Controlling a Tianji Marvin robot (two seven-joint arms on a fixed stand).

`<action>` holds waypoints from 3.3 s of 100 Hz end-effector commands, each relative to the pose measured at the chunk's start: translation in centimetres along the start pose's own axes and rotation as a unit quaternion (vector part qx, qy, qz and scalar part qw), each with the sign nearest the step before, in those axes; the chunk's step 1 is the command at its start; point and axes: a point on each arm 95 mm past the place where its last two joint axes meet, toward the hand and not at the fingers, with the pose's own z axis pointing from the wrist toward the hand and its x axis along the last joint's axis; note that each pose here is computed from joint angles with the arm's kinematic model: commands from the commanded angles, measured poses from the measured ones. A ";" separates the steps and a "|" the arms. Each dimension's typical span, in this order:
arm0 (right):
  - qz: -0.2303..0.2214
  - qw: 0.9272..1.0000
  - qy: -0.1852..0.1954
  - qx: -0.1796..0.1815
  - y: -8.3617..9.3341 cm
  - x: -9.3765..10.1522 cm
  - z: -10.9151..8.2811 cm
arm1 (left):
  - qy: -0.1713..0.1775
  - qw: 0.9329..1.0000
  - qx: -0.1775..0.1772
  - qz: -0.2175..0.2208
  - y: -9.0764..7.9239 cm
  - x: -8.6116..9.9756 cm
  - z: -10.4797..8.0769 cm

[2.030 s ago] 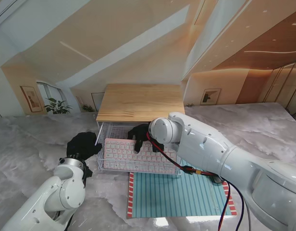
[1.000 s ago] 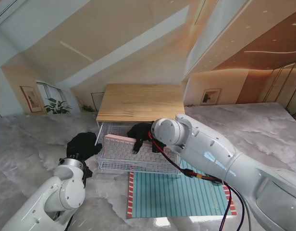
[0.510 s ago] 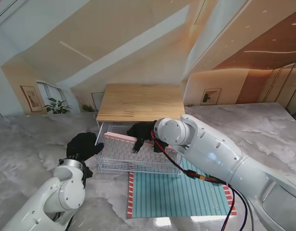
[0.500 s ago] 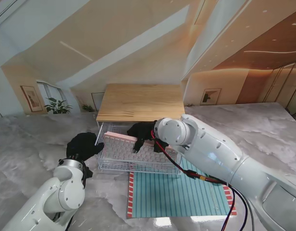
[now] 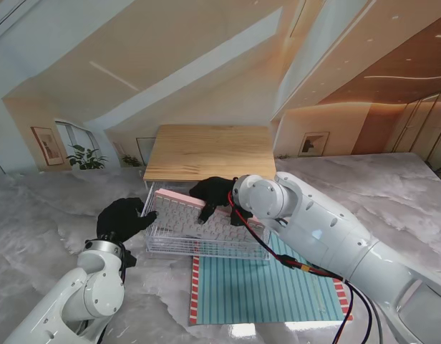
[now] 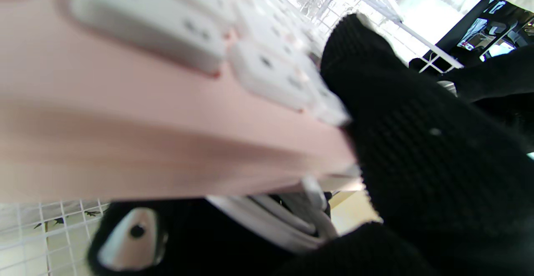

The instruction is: Unroll the mouse pad and set up the keyboard and mouse from the tabletop organizer

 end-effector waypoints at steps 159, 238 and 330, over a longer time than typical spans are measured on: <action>0.052 0.989 0.043 -0.135 1.4 1.9 -4.3 | 0.005 0.999 0.040 -0.005 -1.9 -1.3 -2.8; 0.166 0.965 0.125 -0.159 3.0 2.0 -5.7 | 0.004 0.999 0.045 -0.006 -2.1 -1.5 -3.1; 0.250 0.924 0.220 -0.185 1.7 4.8 -5.7 | -0.005 0.998 0.064 0.008 -2.9 -2.8 -4.3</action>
